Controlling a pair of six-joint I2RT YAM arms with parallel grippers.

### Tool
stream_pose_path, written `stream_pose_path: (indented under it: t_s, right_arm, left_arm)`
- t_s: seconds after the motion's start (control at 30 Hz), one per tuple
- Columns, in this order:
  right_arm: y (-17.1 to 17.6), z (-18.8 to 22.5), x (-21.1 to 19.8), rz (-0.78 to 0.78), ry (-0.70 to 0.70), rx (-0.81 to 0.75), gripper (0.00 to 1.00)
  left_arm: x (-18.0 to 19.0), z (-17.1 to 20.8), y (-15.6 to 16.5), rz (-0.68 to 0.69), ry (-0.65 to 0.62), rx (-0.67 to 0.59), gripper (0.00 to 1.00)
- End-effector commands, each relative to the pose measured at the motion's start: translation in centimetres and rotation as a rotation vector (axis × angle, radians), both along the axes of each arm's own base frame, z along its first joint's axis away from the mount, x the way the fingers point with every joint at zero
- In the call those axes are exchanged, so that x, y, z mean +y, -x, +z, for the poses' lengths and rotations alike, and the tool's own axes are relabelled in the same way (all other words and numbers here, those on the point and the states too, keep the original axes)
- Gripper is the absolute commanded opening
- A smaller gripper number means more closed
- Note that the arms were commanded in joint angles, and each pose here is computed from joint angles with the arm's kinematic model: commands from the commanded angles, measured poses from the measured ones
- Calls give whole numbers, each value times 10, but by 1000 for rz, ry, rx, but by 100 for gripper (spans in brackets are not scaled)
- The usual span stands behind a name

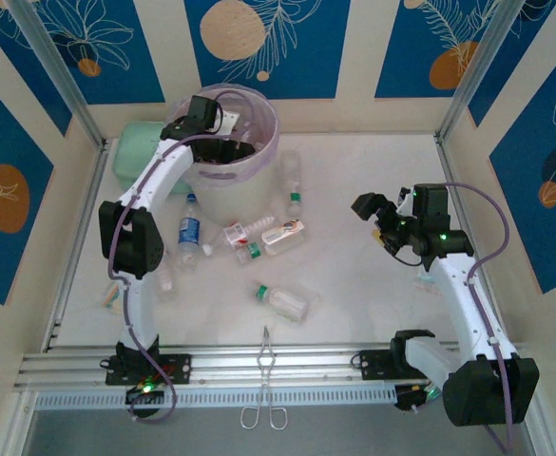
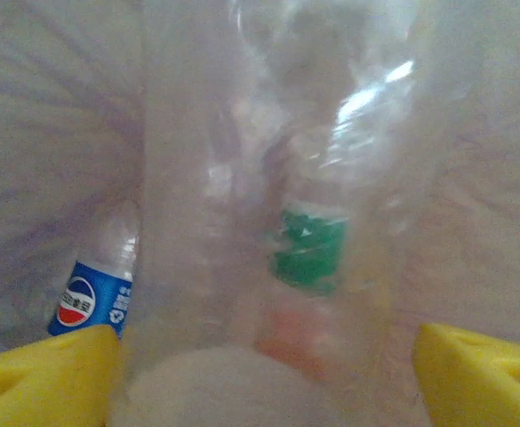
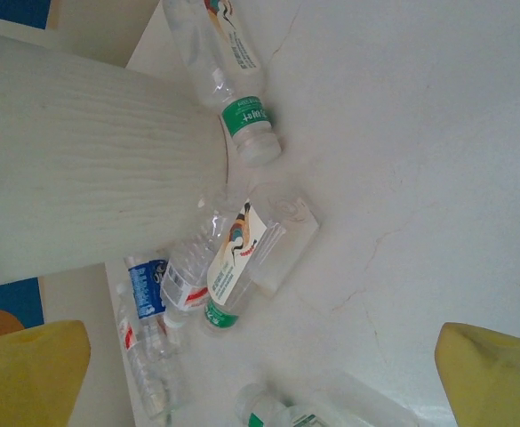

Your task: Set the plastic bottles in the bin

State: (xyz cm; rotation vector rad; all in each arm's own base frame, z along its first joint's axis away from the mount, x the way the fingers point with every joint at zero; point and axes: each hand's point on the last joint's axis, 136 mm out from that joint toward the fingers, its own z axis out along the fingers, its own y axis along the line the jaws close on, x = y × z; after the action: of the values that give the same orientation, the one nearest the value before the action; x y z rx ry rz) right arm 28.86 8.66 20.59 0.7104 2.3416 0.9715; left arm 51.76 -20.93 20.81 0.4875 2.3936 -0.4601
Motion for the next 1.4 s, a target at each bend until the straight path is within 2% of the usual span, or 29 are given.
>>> stream_pose_path:
  t_s: [0.0,0.23,0.4,0.6,0.77,0.87,1.07,1.23,1.37]
  right_arm:
    - [6,-2,-2,8,21,8,100]
    - [8,-6,2,43,47,31,99]
    - [7,-14,14,131,193,77,99]
    - [22,-27,65,450,385,115,98]
    - [77,-61,122,948,570,130,97]
    - [114,-81,141,1194,672,154,98]
    - [151,-96,166,1440,708,101,99]
    - [145,-123,162,1497,844,86,99]
    - [144,-136,176,1533,825,69,99]
  left_arm:
    - [-4,51,0,-36,38,-101,98]
    - [2,104,10,-46,25,-197,100]
    - [16,148,30,-40,-11,-281,100]
    - [33,189,72,-29,-19,-327,100]
    - [39,185,113,-36,23,-282,100]
    - [46,173,130,-9,36,-245,100]
    - [45,148,152,24,121,-185,100]
    - [49,135,163,37,132,-161,100]
    - [52,133,169,54,149,-164,100]
